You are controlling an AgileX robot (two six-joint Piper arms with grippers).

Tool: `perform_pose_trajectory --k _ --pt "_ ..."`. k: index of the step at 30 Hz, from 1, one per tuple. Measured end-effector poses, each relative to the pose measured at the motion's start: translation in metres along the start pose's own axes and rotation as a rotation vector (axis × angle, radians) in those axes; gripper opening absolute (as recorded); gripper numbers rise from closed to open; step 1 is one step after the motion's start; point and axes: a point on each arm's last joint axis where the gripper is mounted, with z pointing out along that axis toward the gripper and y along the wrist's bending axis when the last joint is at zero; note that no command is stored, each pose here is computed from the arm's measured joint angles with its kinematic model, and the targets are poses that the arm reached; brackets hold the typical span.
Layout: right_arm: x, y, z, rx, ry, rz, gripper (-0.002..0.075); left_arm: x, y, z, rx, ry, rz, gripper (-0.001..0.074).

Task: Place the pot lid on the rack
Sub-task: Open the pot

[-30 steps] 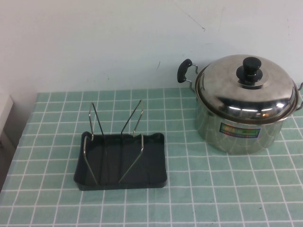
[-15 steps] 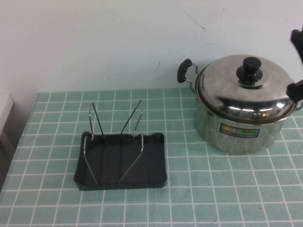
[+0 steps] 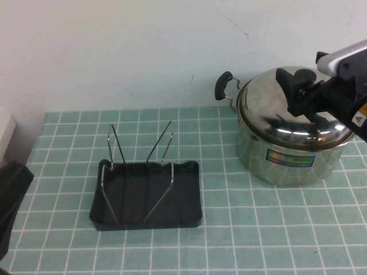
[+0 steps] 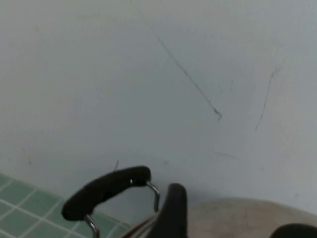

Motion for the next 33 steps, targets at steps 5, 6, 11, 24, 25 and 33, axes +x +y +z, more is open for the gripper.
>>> perform_pose_trajectory --k 5,6,11,24,25,33 --pt "0.016 -0.005 0.021 0.016 0.086 0.0 0.0692 0.001 0.0 0.0 0.001 0.008 -0.015 -0.0003" --pt "0.019 -0.005 0.023 0.018 0.099 0.002 0.0692 0.001 0.0 0.0 0.001 0.008 -0.027 -0.0003" --pt "0.031 -0.007 0.027 0.039 0.137 0.031 0.0643 0.001 0.0 0.0 0.003 0.01 -0.074 -0.0003" --pt "0.029 -0.009 0.028 0.065 0.12 0.054 0.0347 0.001 -0.001 0.0 0.008 0.011 -0.166 -0.0003" --pt "0.028 -0.009 0.028 0.064 0.112 0.043 0.0347 0.001 -0.001 0.0 0.013 0.011 -0.188 -0.0003" --pt "-0.01 -0.008 0.02 0.055 -0.148 -0.017 0.0347 0.001 -0.005 0.0 0.055 0.022 -0.53 0.0016"
